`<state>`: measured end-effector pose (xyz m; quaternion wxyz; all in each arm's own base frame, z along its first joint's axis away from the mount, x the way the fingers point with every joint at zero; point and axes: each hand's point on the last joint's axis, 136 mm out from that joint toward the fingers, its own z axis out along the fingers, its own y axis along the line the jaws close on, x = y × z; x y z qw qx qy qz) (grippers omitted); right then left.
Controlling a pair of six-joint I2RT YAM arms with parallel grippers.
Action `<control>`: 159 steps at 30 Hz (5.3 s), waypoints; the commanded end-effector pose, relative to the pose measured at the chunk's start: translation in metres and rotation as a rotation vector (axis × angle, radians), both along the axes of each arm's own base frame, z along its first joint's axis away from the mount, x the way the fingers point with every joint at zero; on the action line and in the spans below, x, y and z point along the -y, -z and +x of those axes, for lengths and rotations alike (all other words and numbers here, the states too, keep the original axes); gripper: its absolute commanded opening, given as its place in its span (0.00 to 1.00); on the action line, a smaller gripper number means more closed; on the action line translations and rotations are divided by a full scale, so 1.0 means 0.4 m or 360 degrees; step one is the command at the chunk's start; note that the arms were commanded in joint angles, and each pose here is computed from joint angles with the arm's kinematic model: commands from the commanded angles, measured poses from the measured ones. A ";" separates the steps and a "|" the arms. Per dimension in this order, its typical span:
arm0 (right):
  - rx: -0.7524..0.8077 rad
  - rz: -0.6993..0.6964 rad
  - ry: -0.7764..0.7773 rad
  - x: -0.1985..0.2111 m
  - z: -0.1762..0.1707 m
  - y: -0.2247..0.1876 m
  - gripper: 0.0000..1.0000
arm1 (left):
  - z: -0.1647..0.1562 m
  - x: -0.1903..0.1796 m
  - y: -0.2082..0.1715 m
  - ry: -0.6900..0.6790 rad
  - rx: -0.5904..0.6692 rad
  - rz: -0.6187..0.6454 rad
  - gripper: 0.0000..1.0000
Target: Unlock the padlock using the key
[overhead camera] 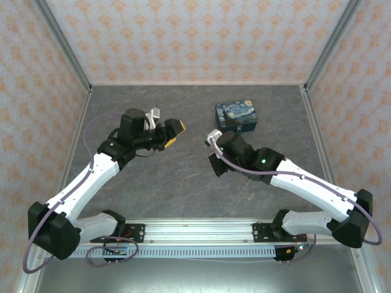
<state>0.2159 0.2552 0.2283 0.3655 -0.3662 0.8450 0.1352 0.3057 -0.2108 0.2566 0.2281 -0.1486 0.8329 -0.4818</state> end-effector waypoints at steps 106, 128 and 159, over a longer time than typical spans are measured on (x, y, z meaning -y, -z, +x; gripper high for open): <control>-0.0347 0.1093 0.0208 -0.206 0.164 -0.148 0.00 | -0.002 -0.078 0.092 -0.1156 -0.0760 -0.1169 0.51; -0.0466 0.1204 0.0177 -0.304 0.144 -0.103 0.00 | 0.019 -0.047 0.060 -0.1120 -0.0769 -0.1245 0.51; -0.0518 0.1193 0.0177 -0.289 0.117 -0.084 0.00 | 0.013 -0.060 0.082 -0.1170 -0.0766 -0.1234 0.34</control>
